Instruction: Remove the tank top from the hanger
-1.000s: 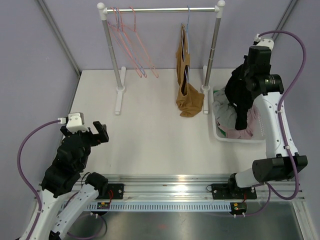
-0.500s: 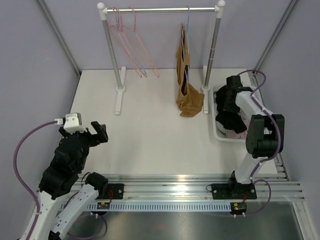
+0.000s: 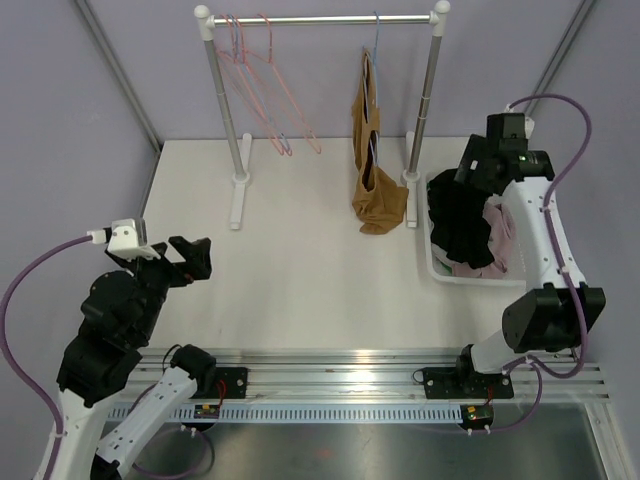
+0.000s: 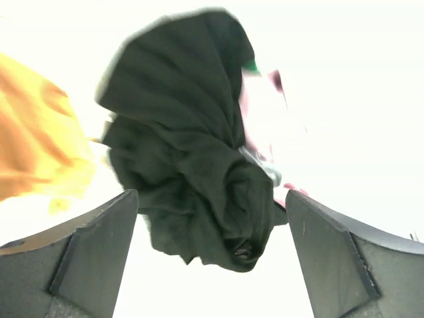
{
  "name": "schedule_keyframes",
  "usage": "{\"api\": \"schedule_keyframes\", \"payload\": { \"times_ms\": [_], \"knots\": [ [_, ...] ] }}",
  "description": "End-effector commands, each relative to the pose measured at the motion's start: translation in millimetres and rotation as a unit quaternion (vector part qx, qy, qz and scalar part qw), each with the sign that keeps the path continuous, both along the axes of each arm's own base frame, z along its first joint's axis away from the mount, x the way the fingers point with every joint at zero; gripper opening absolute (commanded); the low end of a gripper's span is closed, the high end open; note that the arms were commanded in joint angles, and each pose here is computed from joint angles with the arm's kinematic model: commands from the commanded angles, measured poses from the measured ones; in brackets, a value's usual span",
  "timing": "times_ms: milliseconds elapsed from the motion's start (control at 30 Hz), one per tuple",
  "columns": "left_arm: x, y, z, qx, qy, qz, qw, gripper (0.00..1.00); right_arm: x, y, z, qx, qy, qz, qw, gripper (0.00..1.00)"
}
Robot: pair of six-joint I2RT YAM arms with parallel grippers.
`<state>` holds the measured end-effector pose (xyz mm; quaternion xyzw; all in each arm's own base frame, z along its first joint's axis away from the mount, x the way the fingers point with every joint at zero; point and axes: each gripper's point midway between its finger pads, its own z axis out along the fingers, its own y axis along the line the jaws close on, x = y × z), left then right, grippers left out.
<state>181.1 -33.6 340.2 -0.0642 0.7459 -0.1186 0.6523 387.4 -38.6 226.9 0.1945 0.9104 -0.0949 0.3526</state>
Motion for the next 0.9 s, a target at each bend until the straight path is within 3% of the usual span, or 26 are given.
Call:
{"api": "schedule_keyframes", "payload": {
  "times_ms": [0,67,167,233,467,633,700,867],
  "knots": [
    [8,-9,-4,0.002,-0.012,-0.018,1.0,0.99,-10,9,78,0.018,-0.088,0.029,0.996,0.99],
    [14,-12,-20,0.008,-0.001,-0.016,1.0,0.99,-9,20,104,0.029,-0.124,0.051,0.991,1.0],
    [20,-14,-37,0.014,0.014,-0.013,1.0,0.99,2,73,128,0.091,-0.16,0.151,0.971,0.98],
    [22,-13,-45,0.023,0.021,-0.012,0.999,0.99,10,122,143,0.137,-0.184,0.228,0.946,0.9],
    [26,-17,-63,0.045,0.048,-0.02,0.998,0.99,36,208,201,0.117,-0.267,0.311,0.905,0.76],
    [29,-24,-69,0.049,0.06,-0.036,0.996,0.99,75,222,209,0.071,-0.28,0.3,0.909,0.72],
    [29,-27,-70,0.05,0.063,-0.042,0.996,0.99,95,224,186,0.053,-0.253,0.298,0.919,0.72],
    [29,-28,-70,0.048,0.061,-0.045,0.996,0.99,121,232,188,0.033,-0.263,0.302,0.916,0.65]
  ]
}}
